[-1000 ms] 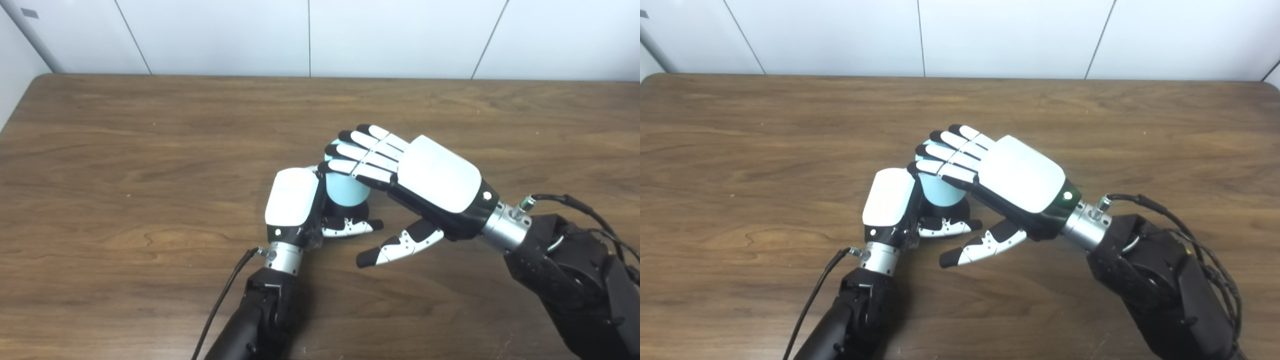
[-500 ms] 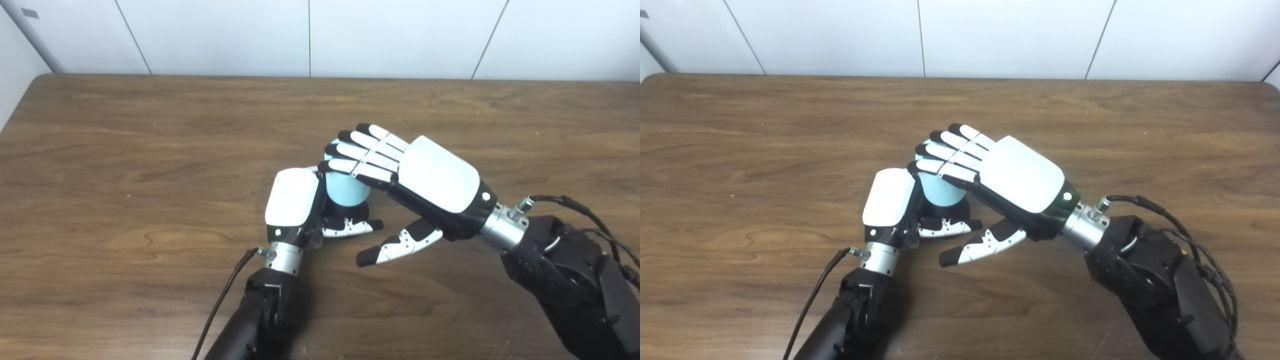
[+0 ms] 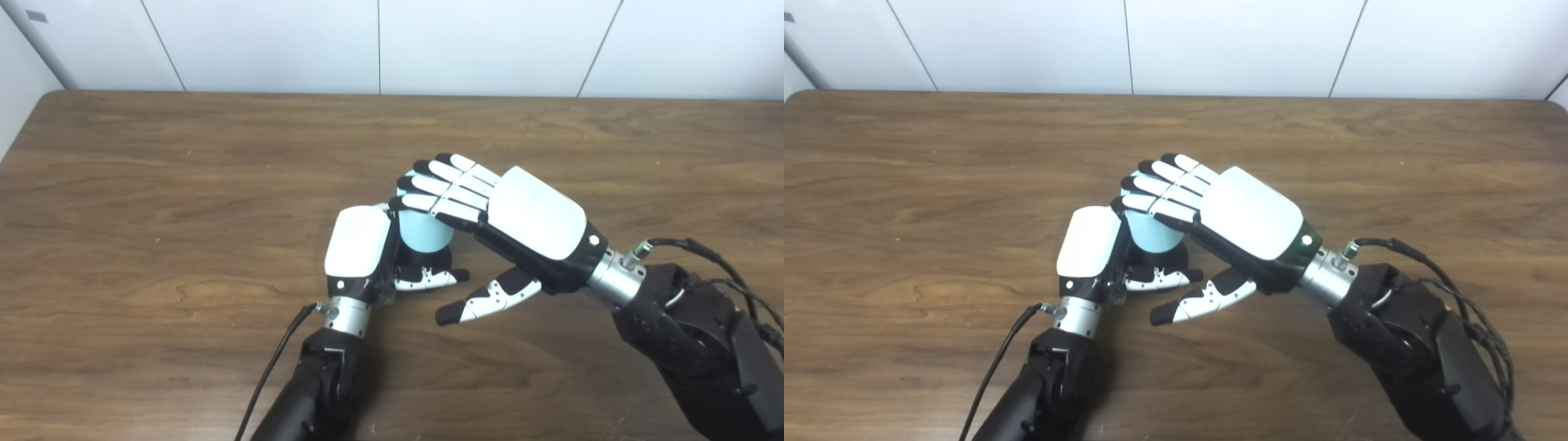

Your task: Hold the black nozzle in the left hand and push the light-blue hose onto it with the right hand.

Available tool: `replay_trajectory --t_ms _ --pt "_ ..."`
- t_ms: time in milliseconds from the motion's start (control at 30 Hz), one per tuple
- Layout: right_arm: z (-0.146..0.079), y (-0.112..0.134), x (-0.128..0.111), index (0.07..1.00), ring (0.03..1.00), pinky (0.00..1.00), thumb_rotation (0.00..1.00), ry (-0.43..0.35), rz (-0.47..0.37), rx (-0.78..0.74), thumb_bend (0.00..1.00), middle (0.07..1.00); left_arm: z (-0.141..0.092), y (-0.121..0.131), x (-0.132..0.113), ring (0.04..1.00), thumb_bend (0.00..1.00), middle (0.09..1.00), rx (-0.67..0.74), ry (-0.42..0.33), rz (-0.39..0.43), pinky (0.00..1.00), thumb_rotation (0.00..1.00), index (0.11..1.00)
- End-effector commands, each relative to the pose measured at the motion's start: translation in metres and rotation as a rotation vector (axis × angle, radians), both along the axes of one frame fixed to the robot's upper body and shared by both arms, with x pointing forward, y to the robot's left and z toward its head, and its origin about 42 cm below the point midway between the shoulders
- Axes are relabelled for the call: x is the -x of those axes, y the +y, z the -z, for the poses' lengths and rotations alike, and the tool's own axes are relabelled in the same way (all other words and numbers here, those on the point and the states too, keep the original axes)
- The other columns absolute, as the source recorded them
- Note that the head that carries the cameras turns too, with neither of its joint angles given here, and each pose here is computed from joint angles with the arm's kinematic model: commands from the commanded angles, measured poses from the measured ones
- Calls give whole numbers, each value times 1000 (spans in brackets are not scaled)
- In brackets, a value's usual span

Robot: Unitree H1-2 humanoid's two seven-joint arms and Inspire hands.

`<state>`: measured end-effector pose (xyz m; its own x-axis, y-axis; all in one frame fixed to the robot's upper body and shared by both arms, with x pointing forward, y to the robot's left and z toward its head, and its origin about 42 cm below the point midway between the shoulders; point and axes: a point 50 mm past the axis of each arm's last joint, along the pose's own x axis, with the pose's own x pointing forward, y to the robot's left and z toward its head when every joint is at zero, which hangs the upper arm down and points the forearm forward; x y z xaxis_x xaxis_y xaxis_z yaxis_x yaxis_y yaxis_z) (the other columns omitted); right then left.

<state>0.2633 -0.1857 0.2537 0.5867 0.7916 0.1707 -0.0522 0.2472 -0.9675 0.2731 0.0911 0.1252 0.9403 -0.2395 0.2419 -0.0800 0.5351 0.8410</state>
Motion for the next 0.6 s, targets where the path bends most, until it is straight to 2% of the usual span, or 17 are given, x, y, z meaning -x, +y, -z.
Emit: replay_trajectory --t_ms 0,233,567 --pt "35 -12 3 855 926 942 929 166 23 170 553 894 12 -6 7 519 523 500 -41 45 6 445 0 478" --pt "40 -11 2 850 910 902 919 184 24 164 557 884 12 -6 6 518 523 497 -44 47 3 444 0 481" --pt "46 -12 3 843 900 906 876 192 18 148 544 880 12 -6 6 511 522 506 -55 44 5 439 0 473"
